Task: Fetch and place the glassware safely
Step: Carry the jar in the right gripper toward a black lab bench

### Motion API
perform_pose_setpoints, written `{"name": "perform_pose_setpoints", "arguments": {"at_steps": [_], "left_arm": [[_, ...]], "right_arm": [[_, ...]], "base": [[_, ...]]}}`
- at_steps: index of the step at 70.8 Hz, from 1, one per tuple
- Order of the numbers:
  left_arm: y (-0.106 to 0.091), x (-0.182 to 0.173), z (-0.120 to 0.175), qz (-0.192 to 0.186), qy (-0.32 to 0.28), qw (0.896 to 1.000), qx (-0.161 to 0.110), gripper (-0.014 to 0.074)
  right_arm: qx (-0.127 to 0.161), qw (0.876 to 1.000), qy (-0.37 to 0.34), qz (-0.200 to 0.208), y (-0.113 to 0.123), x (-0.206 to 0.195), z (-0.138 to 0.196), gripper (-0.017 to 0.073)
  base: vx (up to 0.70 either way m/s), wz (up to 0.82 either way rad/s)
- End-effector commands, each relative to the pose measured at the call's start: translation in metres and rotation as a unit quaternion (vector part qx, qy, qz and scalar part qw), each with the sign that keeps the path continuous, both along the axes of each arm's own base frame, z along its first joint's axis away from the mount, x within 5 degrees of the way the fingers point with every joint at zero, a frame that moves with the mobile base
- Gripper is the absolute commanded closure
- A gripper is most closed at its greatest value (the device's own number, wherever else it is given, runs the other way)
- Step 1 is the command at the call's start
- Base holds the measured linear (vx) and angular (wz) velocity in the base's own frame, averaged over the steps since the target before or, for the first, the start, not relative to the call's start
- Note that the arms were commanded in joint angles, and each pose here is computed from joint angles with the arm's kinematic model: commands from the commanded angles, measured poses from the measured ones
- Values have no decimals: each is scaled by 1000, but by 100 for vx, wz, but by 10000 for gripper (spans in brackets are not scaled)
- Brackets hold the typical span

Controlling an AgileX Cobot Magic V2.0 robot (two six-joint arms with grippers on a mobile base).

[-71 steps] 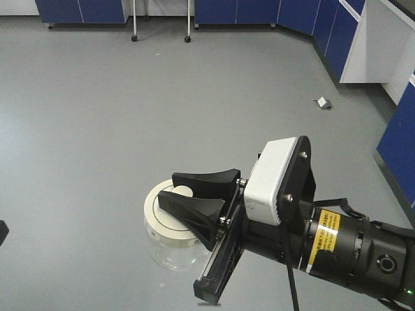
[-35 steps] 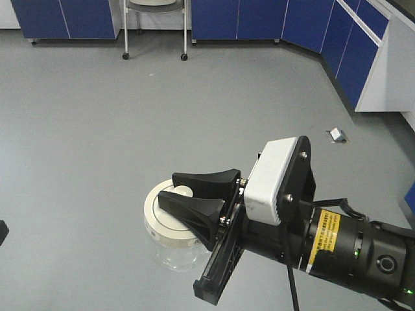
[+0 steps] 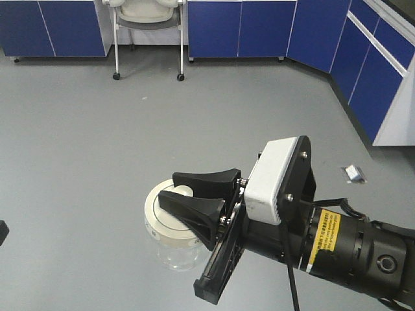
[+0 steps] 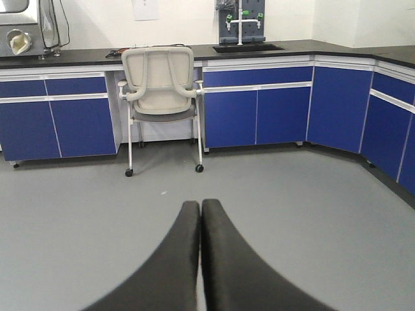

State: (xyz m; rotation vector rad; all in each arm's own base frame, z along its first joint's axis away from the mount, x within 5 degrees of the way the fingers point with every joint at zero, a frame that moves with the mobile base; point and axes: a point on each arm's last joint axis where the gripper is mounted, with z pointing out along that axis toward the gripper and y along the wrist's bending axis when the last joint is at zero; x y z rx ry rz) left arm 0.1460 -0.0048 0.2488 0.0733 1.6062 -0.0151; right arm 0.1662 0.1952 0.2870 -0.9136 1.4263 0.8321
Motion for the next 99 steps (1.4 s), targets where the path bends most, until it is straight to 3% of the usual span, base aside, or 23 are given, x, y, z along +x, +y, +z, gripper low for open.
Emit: {"name": "perform_pose_setpoints", "arguments": {"at_steps": [1,99], "left_arm": [[0,2,15,-2,-50,999,-11,601],[0,2,15,-2,-50,999,-11,601]], "right_arm": [[63,997,-34,17,0,-5,26,563],[60,997,-33,17,0,-4,25,563]], "base": [[58,2],[55,0]]}}
